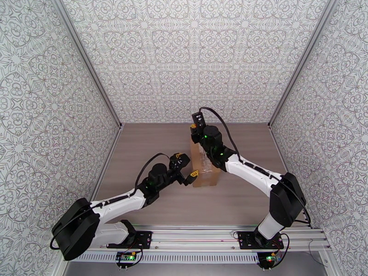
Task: Unpack the express box
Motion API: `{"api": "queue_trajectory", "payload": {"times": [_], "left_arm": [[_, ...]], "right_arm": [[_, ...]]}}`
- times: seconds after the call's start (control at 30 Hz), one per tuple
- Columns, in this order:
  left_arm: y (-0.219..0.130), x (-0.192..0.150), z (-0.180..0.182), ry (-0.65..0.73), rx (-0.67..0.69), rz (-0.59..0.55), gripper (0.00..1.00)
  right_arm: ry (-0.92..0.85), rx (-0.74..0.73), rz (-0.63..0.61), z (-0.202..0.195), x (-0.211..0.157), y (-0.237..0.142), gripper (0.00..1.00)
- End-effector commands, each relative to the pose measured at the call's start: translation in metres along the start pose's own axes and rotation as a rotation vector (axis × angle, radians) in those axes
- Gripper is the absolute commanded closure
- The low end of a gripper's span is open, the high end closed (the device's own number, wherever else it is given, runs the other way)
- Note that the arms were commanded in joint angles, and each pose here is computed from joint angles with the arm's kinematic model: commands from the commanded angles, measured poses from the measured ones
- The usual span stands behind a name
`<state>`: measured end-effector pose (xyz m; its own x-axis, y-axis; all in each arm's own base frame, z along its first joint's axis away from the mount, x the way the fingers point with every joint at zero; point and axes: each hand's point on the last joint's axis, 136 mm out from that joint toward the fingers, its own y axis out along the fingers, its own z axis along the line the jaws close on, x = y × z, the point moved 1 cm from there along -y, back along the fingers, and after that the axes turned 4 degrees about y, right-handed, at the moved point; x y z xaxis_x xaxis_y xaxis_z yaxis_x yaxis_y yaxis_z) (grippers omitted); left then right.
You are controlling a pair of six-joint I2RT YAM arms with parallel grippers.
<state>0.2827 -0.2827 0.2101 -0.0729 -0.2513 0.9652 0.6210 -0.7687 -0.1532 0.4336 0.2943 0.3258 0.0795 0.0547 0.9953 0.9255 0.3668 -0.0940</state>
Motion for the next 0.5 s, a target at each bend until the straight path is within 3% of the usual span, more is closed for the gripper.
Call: {"api": "queue_trajectory", "payload": {"times": [0.0, 0.47], "left_arm": [[0.005, 0.005, -0.009, -0.002, -0.112, -0.022, 0.01], [0.026, -0.005, -0.011, -0.045, -0.167, -0.032, 0.01]], "right_arm": [[0.013, -0.051, -0.021, -0.012, 0.012, 0.005, 1.0], [0.011, -0.119, 0.018, -0.028, 0.0, 0.024, 1.0]]}}
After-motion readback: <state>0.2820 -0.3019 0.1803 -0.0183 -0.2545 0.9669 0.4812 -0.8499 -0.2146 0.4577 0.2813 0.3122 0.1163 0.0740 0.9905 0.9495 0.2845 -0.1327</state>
